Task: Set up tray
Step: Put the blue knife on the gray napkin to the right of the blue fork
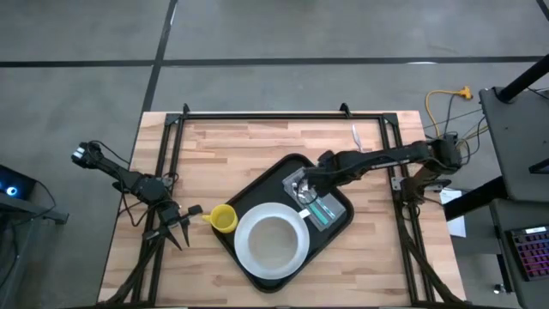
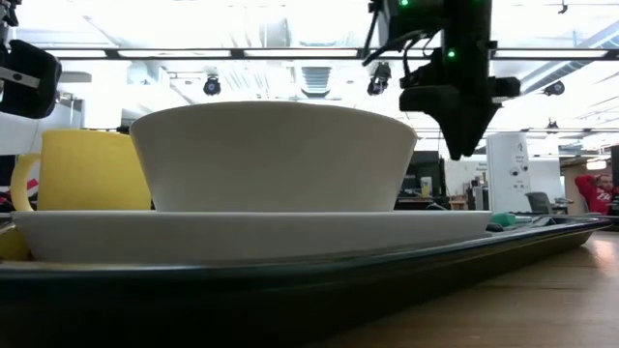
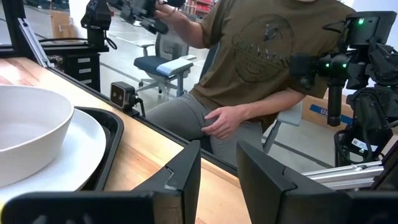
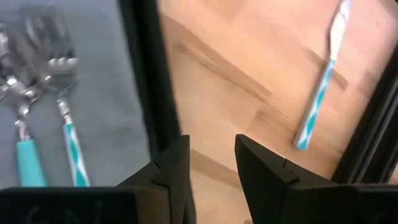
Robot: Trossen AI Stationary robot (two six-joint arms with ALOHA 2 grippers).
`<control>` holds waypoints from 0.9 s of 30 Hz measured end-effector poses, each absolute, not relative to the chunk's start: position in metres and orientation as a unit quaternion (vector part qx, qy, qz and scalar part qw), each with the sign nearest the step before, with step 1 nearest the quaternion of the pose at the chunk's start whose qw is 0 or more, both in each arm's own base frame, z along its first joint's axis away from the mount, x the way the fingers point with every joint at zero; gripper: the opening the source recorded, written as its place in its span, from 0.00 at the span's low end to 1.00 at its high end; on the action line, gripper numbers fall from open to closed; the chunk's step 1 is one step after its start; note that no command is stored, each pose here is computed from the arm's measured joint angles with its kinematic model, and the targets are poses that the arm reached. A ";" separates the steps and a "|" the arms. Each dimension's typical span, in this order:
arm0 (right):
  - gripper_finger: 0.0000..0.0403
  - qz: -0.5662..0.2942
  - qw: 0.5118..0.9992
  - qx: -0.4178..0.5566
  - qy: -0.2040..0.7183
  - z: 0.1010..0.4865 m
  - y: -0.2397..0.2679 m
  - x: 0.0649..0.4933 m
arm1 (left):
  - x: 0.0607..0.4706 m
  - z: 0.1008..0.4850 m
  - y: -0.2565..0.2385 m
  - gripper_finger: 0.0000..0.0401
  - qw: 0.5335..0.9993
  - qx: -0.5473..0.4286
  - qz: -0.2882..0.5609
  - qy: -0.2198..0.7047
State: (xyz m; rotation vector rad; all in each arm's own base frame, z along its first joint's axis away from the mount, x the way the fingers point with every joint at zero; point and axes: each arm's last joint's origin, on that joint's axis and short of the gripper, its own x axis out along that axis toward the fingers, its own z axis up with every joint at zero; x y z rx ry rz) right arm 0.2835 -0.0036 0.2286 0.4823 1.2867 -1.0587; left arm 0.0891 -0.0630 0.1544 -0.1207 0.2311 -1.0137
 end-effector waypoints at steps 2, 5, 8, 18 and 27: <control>0.29 -0.476 0.642 0.226 0.556 0.231 -0.009 0.275 | 0.089 0.154 -0.063 0.22 0.866 -0.058 -0.484 0.111; 0.30 -0.490 0.630 0.251 0.547 0.232 -0.019 0.258 | 0.089 0.154 -0.063 0.22 0.866 -0.058 -0.484 0.111; 0.31 -0.488 0.625 0.284 0.539 0.227 -0.029 0.241 | 0.089 0.154 -0.063 0.22 0.866 -0.058 -0.485 0.111; 0.32 -0.487 0.581 0.392 0.521 0.206 -0.064 0.181 | 0.089 0.154 -0.063 0.22 0.865 -0.058 -0.486 0.111; 0.29 -0.485 0.569 0.400 0.530 0.197 -0.092 0.163 | 0.089 0.154 -0.063 0.22 0.865 -0.058 -0.486 0.111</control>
